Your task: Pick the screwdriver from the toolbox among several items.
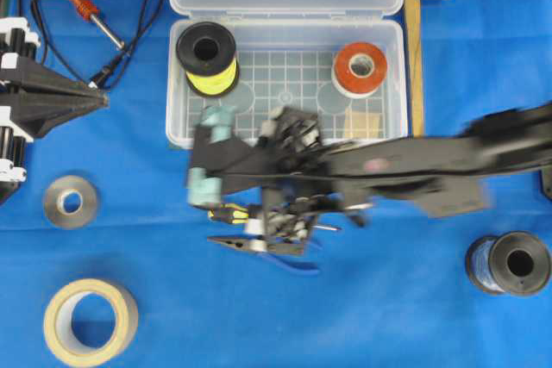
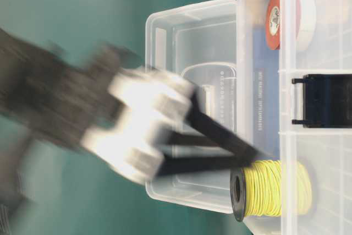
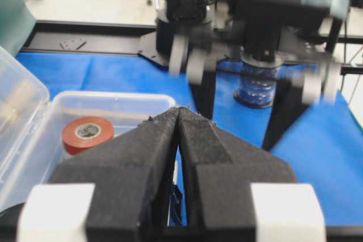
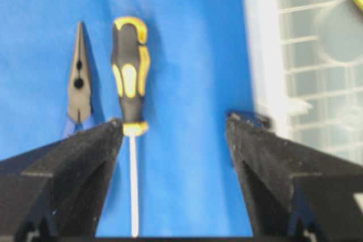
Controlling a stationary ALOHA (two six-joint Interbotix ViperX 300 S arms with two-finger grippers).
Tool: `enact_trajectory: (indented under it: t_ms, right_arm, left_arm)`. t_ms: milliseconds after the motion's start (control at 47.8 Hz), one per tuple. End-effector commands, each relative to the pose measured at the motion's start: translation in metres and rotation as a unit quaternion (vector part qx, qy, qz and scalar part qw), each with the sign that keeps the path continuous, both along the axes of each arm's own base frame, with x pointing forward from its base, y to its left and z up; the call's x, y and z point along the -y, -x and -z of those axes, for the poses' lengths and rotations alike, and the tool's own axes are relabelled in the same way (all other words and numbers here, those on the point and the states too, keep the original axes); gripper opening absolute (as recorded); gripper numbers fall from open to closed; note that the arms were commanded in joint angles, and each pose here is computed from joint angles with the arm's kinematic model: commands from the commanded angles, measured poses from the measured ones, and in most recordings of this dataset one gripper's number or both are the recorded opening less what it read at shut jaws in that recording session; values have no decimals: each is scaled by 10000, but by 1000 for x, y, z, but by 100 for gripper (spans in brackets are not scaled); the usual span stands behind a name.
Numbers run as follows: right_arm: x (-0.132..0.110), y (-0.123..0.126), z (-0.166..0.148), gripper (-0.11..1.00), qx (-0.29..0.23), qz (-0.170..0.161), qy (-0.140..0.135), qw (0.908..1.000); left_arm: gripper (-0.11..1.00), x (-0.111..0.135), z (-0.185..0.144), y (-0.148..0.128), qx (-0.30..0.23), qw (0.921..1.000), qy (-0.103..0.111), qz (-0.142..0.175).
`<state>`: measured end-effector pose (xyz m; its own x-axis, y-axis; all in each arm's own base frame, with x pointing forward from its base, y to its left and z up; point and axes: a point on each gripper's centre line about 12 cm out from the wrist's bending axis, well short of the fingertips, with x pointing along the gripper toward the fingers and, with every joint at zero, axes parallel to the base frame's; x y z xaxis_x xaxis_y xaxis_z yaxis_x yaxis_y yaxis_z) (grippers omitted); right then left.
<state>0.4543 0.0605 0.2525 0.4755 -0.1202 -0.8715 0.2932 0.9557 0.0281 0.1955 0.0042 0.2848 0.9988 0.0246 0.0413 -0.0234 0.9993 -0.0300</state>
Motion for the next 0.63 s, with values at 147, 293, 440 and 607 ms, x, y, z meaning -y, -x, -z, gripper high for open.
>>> enact_trajectory:
  t_ms: [147, 293, 440, 607]
  right_arm:
    - [2, 67, -57, 74, 801, -189, 211, 9964]
    - [11, 114, -55, 74, 1323, -201, 92, 9910]
    - [21, 165, -54, 74, 2008, -313, -65, 9791]
    - [33, 218, -38, 74, 2448, -445, -60, 9685]
  left_arm:
    - [0, 0, -2, -1, 39, 10000, 22, -2]
    - [0, 0, -1, -1, 16, 10000, 22, -9]
    - [0, 0, -1, -1, 16, 10000, 15, -8]
    - [0, 0, 1, -1, -23, 10000, 16, -8]
